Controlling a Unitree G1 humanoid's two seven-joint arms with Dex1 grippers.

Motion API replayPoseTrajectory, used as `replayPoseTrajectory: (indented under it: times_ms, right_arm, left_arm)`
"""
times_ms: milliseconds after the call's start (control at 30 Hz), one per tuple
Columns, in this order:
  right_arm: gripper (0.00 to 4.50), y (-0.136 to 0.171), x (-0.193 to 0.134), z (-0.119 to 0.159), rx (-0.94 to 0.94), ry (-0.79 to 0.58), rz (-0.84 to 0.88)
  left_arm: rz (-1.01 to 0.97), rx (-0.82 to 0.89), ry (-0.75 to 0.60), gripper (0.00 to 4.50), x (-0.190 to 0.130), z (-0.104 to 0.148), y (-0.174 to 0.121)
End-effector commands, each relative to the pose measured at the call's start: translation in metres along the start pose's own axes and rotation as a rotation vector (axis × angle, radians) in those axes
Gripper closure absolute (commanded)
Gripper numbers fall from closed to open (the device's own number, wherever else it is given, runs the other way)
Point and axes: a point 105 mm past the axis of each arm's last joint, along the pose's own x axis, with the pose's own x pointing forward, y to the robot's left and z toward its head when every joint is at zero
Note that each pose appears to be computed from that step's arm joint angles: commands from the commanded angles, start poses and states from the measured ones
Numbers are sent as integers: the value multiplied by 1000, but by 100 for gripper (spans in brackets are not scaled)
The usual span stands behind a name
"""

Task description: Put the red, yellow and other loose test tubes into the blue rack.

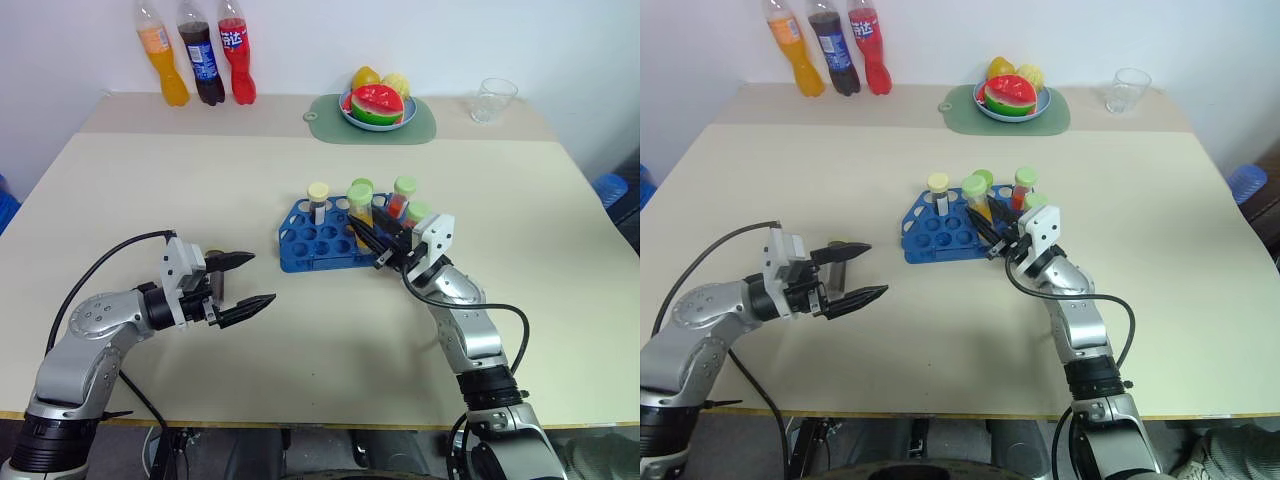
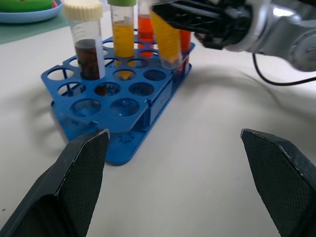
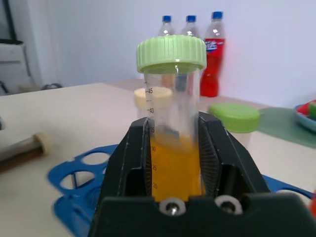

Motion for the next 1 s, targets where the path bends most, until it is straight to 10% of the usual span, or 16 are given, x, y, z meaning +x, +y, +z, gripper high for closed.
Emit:
replayPoseTrajectory:
  times_ms: [33, 400, 633, 900, 1000]
  right_arm:
    - [344, -2, 0, -10, 0, 10, -18]
    - [344, 9, -2, -28, 74, 15, -4]
    - [27, 3, -7, -13, -92, 4, 10]
    - [27, 5, -39, 18, -244, 92, 178]
    - [27, 3, -59, 24, -229, 174, 233]
  left_arm:
    - [-4, 36, -17, 8, -4, 10, -2]
    - [15, 17, -30, 8, -6, 10, -2]
    - [112, -47, -144, 8, -7, 29, 11]
    - [506, -131, -76, 8, -17, 33, 38]
    - [721, -228, 166, 8, -34, 9, 51]
